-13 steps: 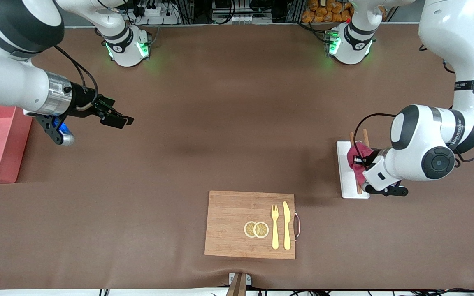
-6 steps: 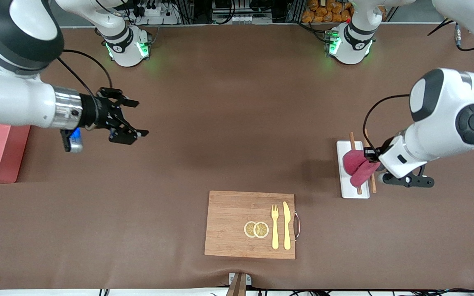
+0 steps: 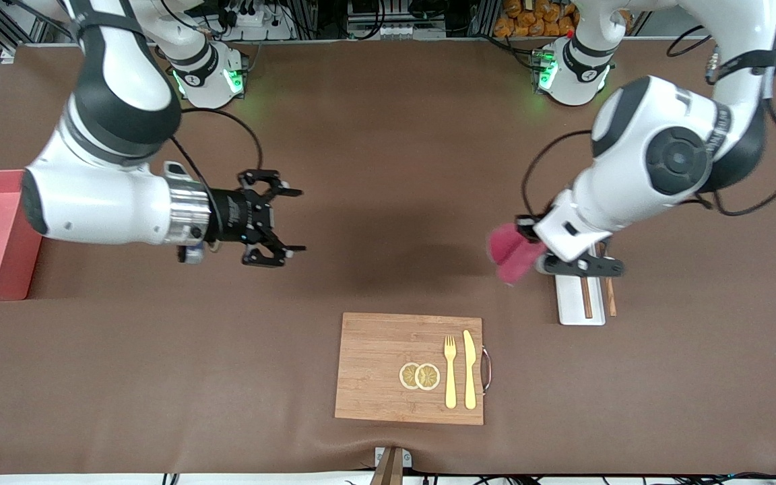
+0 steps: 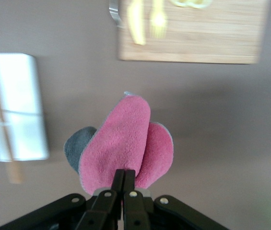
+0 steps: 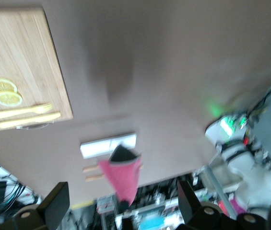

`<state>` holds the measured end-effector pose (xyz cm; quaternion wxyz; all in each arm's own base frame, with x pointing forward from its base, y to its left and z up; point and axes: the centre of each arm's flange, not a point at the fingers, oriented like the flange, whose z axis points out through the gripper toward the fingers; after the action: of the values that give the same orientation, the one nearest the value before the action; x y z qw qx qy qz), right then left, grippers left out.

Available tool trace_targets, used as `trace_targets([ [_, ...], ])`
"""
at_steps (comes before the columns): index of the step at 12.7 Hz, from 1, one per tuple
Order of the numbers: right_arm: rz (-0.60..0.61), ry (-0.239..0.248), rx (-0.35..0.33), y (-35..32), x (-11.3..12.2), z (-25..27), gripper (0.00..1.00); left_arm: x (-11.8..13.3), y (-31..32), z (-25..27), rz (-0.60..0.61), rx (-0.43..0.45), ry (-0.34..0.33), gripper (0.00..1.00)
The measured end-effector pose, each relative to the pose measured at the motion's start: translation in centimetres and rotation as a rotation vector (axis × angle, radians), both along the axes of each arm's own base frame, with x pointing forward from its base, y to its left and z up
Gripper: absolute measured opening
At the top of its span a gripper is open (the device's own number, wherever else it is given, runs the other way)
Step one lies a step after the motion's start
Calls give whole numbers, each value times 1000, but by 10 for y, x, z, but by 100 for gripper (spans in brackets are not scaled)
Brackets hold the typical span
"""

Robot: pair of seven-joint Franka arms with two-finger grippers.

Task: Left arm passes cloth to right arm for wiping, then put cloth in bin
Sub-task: 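Lift the cloth with the left gripper toward the right gripper, then grasp the cloth with the right gripper and open the left gripper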

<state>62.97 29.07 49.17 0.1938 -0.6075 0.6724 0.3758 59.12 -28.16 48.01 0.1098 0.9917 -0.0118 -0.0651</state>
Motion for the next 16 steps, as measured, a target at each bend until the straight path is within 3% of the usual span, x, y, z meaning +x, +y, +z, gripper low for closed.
trace_targets([
  [2,-43,27,38,19,4,-16,100,-9,-38,4,29,-125,13,2],
  [6,-28,59,22,59,-7,-42,100,-30,-125,6,128,-366,8,2],
  [9,20,83,0,100,-26,-67,100,-47,-171,19,205,-456,-57,2],
  [12,78,106,-41,101,-33,-80,100,-42,-175,16,232,-475,-68,2],
  [13,99,99,-50,100,-34,-82,91,-40,-175,19,235,-481,-72,2],
  [16,136,80,-60,97,-35,-85,50,-35,-171,26,246,-490,-82,2],
])
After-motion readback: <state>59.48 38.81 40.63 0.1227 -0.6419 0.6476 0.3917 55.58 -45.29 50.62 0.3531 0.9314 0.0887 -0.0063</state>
